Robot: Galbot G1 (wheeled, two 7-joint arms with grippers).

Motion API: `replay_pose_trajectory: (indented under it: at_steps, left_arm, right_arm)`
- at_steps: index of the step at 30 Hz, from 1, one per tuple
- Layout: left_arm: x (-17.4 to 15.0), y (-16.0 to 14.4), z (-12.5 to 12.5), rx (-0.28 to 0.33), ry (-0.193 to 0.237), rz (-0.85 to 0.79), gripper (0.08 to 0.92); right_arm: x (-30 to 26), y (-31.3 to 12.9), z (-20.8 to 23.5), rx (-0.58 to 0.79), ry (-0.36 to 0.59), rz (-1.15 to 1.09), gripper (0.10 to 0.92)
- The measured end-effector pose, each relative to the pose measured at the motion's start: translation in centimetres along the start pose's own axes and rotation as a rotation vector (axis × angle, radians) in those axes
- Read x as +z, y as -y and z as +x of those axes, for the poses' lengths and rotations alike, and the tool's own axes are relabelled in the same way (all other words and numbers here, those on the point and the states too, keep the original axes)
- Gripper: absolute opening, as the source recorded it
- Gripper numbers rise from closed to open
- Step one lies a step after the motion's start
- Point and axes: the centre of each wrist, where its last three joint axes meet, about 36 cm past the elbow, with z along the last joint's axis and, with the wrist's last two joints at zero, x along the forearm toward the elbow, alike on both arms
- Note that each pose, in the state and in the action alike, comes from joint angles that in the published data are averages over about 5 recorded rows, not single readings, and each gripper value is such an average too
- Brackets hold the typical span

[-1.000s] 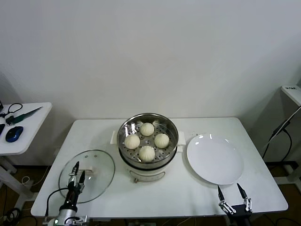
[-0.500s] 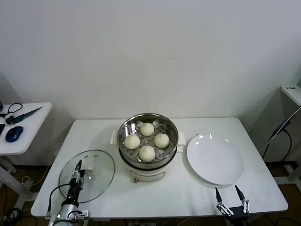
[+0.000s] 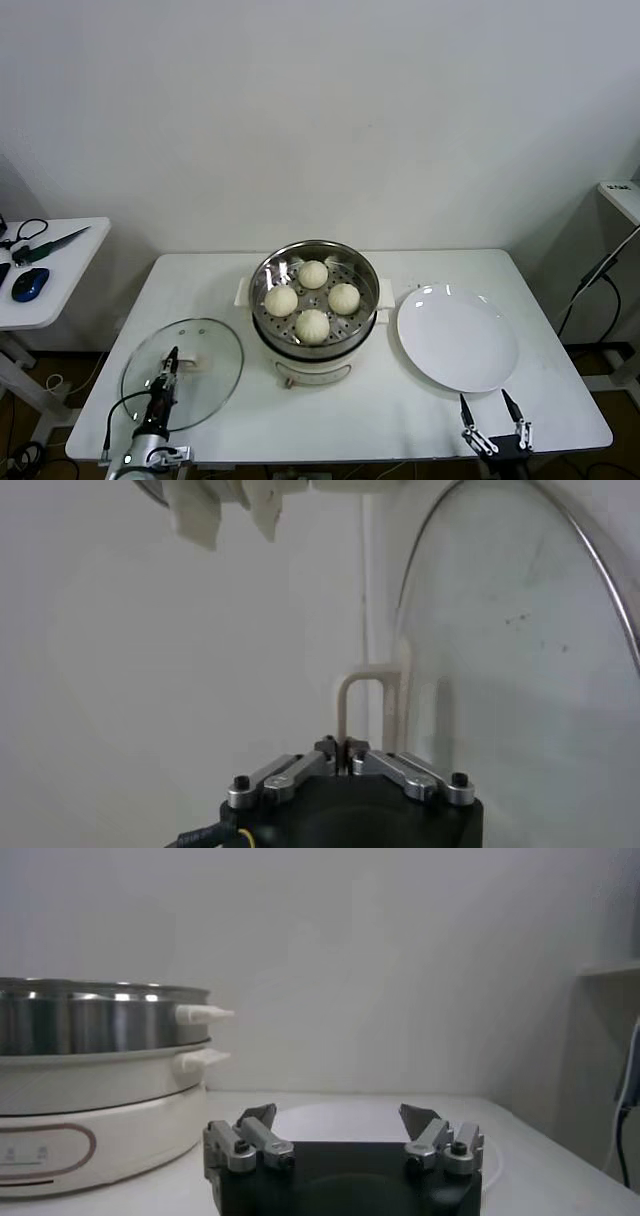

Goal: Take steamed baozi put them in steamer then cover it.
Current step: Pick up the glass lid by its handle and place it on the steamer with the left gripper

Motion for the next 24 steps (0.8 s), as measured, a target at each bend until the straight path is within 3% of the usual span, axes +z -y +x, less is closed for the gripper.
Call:
replay_pose_trajectory:
  at_steps: [9, 24]
  left_arm:
    - [0.2, -4.7, -0.4, -0.037, -0.017, 0.048, 0.133]
    - [0.2, -19.4, -2.5, -0.089, 0.003, -0.006, 0.133]
  right_arm:
    - [-0.3, -0.1, -0.1, -0.004, 0.006, 0.001, 0.823]
    - [-0.9, -0.3, 0.3, -0.017, 0.023, 0.003, 0.823]
